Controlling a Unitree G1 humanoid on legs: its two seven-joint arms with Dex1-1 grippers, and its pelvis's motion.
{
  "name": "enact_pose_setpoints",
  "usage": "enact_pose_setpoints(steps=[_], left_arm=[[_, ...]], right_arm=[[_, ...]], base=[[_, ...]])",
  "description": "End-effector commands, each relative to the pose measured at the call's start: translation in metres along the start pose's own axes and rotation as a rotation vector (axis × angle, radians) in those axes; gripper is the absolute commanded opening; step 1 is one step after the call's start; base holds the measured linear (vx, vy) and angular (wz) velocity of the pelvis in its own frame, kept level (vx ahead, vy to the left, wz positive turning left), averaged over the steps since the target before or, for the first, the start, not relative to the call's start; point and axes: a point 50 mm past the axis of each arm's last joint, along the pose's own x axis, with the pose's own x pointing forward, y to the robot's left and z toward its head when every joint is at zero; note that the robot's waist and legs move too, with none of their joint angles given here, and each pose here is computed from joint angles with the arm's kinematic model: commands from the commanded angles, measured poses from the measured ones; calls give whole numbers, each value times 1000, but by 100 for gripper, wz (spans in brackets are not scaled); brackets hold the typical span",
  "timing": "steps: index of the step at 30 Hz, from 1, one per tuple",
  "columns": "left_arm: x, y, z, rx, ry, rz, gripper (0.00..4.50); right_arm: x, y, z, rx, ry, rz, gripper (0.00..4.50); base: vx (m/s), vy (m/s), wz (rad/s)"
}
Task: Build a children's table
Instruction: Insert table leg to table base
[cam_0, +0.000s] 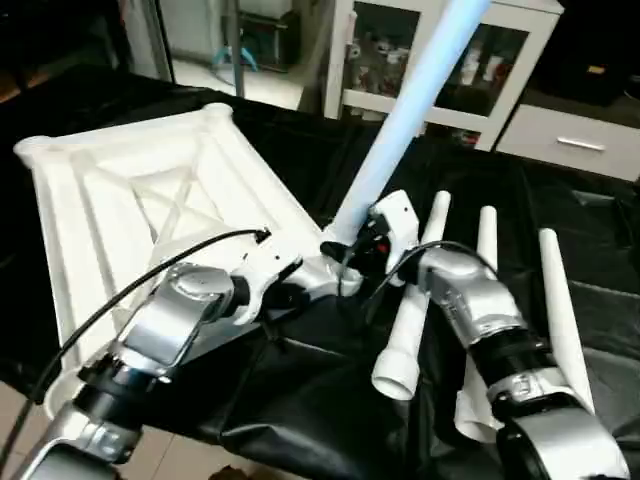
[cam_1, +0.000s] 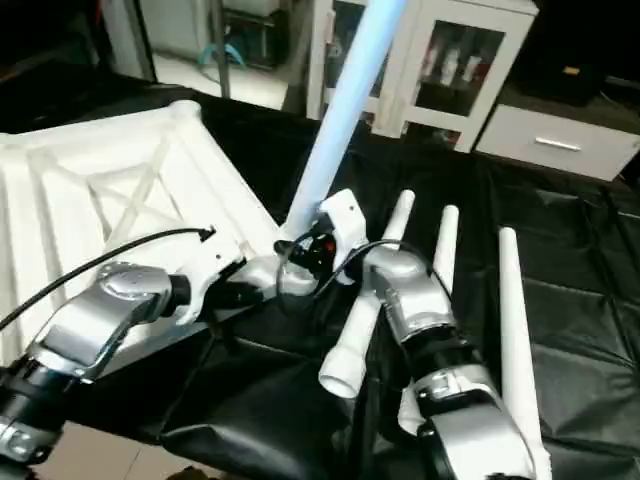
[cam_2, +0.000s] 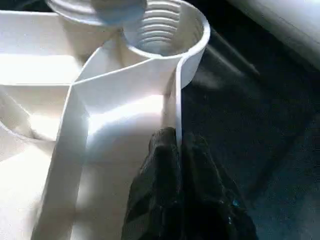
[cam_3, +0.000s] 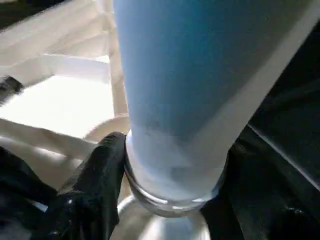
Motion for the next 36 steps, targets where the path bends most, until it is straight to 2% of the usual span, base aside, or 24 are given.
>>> enact_pose_setpoints(steps=[1,4,6,11,12,14,17,20,27,28,31,34,36], left_arm=[[-1,-12,10,92,-49,-93,0],[-7,-15,4,156,-35,-127,0],[-8,-15,5,167,-59,-121,0],[-9,-9,10,159,-100,-66,0],[-9,-9,10,159,-100,-66,45],[-15,-5,18,135,-170,-68,56],[-20,-5,22,148,-207,-80,76],[-34,-3,32,119,-306,-122,107],[-57,1,50,64,-443,-182,163],[-60,3,63,46,-528,-175,176],[-53,6,79,33,-593,-130,202],[-41,8,87,6,-610,-105,238],[-30,9,91,7,-599,-85,243]], right_arm=[[-10,-3,15,7,-46,57,269],[-28,-7,23,81,-71,159,269],[-38,-9,23,125,-65,209,269],[-46,-13,23,139,-64,216,269],[-46,-13,23,139,-64,216,269],[-51,-12,26,143,-61,231,269],[-53,-10,28,138,-55,248,269],[-56,-11,26,81,-10,246,269],[-59,-11,26,-26,61,238,269],[-58,-6,27,-84,102,266,269],[-55,1,28,-151,144,298,269],[-51,12,29,-193,166,355,269],[-48,21,31,-204,167,401,269]], base=[[0,0,0],[0,0,0],[0,0,0],[0,0,0],[0,0,0],[0,0,0],[0,0,0],[0,0,0],[0,0,0],[0,0,0],[0,0,0],[0,0,0],[0,0,0]])
